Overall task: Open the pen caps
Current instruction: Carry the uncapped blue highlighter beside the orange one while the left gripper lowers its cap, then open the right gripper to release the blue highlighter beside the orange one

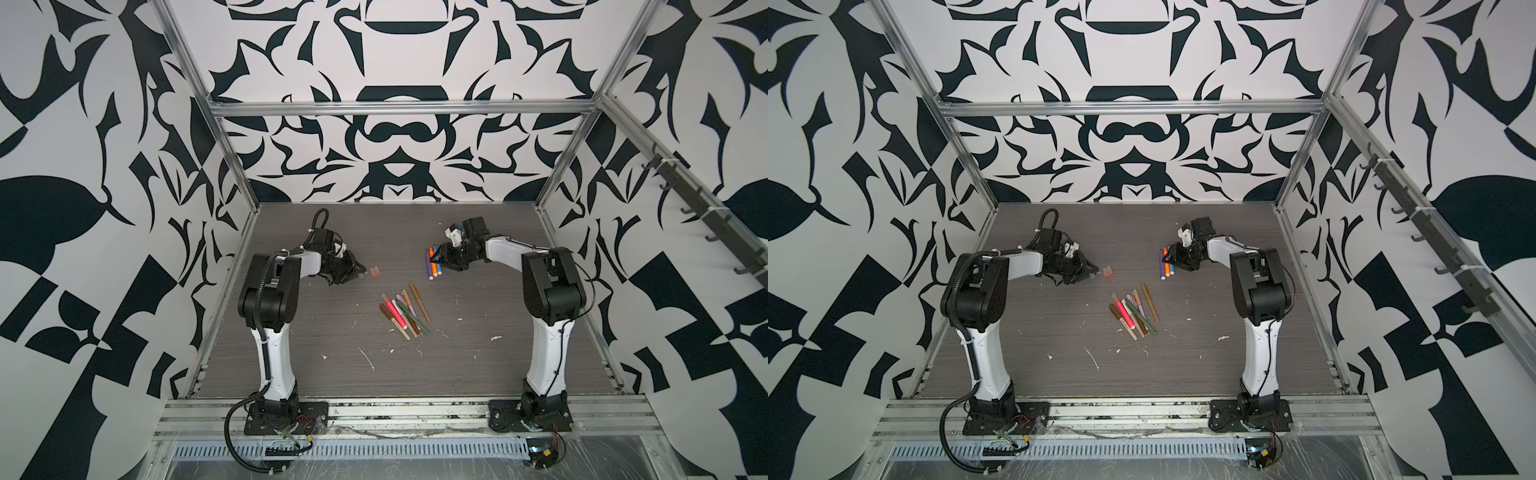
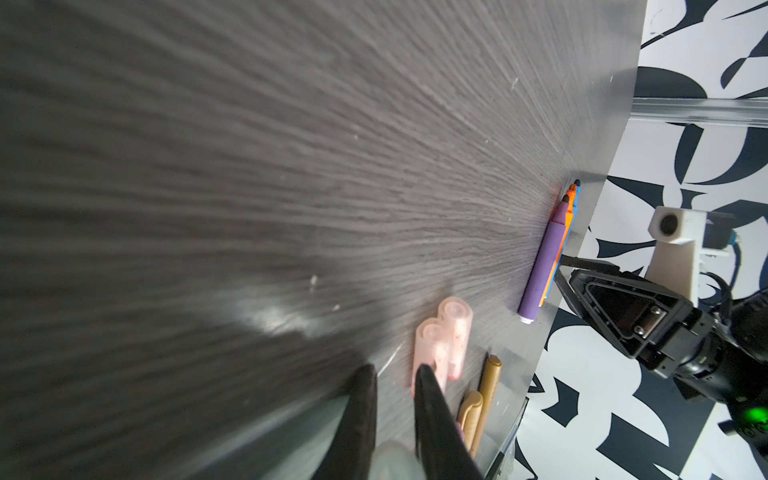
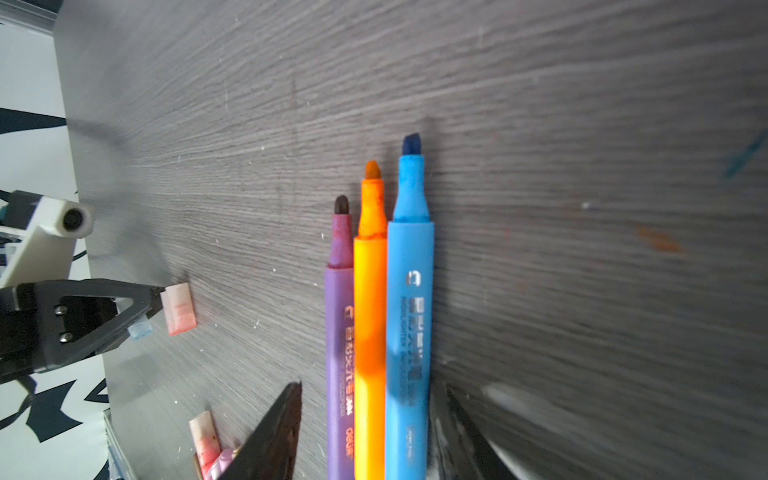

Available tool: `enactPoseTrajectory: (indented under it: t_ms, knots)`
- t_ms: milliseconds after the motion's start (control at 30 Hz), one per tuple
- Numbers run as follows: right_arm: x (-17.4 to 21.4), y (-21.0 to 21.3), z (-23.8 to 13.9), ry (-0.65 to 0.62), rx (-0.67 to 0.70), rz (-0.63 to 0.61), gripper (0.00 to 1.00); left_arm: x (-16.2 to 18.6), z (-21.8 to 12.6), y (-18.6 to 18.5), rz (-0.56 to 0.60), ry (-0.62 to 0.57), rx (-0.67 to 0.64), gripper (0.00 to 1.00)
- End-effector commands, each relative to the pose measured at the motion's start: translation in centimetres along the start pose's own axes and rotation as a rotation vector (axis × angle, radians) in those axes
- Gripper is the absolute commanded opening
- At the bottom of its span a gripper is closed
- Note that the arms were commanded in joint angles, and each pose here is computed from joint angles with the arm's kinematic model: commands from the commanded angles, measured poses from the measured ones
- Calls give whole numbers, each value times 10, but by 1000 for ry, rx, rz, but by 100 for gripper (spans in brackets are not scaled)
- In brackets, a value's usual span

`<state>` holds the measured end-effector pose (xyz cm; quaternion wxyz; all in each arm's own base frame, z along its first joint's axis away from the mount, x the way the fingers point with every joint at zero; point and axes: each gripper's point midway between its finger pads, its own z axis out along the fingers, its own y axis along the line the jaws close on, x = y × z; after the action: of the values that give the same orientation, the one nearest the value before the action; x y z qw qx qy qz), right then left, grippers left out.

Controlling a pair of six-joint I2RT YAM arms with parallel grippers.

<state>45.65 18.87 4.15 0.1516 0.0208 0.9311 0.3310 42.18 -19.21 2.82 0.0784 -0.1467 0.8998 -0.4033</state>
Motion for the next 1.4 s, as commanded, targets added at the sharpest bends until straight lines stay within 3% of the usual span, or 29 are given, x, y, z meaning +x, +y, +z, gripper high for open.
enactPoseTrajectory:
  t_ms: [0, 500, 800, 1100, 1367]
  knots:
    - [-10, 8, -2, -10, -32, 2, 52, 9, 10, 17, -29, 42, -50, 17]
    - [-17, -10, -22, -92, 94, 17, 63, 10, 13, 17, -28, 56, -55, 18]
    - [-15, -10, -33, -109, 105, 16, 64, 12, 14, 16, -21, 62, -62, 22]
    - [-10, -9, -37, -112, 100, 16, 63, 13, 15, 14, -12, 66, -68, 34]
    - [-4, -5, -47, -120, 102, 6, 64, 13, 15, 15, -12, 65, -69, 34]
